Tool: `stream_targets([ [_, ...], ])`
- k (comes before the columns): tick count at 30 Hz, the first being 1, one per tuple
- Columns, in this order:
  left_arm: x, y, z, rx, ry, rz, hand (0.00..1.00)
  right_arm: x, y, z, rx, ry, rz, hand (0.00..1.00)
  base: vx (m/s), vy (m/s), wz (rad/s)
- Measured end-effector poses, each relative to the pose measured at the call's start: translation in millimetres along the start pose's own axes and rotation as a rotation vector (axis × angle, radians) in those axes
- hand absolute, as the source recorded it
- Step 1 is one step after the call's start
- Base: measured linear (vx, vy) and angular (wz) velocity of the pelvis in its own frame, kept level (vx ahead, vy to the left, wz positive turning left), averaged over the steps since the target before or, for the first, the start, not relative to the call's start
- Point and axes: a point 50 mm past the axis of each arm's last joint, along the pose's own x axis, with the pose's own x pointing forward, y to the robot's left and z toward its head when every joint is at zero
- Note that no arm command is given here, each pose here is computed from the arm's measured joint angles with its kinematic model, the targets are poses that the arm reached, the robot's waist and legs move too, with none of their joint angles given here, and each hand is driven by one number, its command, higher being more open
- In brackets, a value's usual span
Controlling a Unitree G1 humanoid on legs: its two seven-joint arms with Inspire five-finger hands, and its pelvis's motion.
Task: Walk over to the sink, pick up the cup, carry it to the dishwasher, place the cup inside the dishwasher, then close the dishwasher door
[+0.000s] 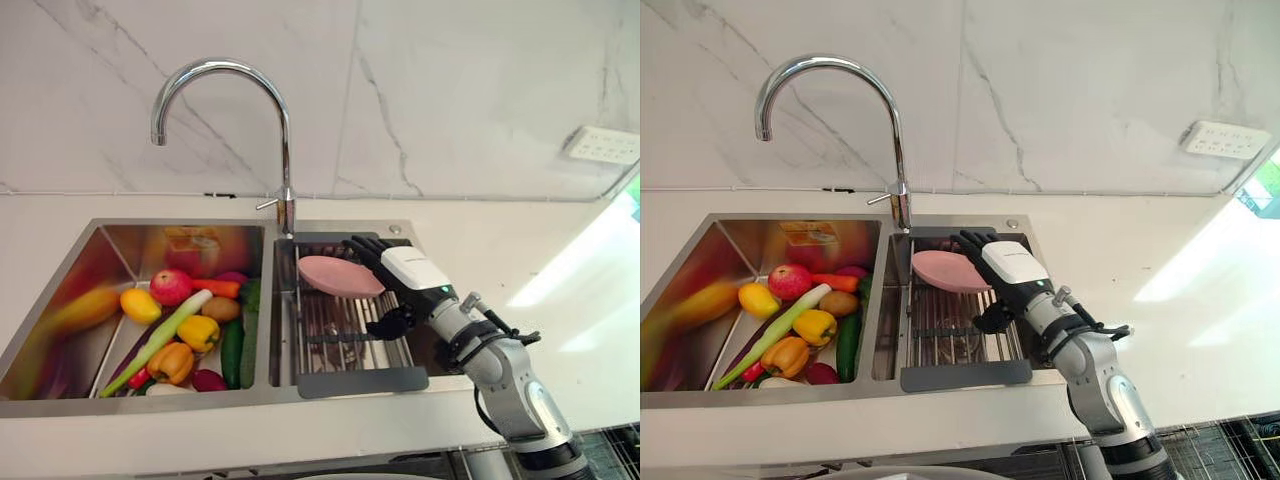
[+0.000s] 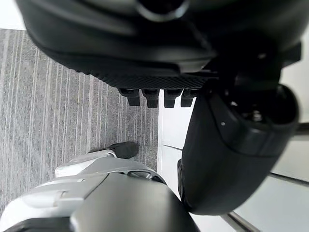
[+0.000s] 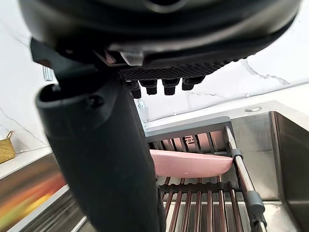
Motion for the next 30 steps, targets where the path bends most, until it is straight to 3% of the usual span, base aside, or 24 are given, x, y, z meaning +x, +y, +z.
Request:
stream_targets([
  [12,-0.4,-4.2,3.7,-0.007,-0.012,-0.014,1.0,13.0,22.5,-2.5,0.014,0.046,0.055,1.0,-0.01,0.0,0.02],
  [24,-0.8,-15.1,9.0,-0.027,-0.038,-0.041,1.0,36.3,24.0,-16.2,-0.034,0.16,-0.1,1.0,-0.01,0.002,0.02],
  [25,-0.8,-16.1,9.5,-0.027,-0.04,-0.044,1.0,38.1,24.5,-17.6,-0.04,0.167,-0.103,0.0,0.0,0.0,0.0],
  [30,-0.9,-18.2,12.8,-0.022,-0.052,-0.049,1.0,44.8,34.8,-26.0,-0.144,0.213,-0.088,0.0,0.0,0.0,0.01],
])
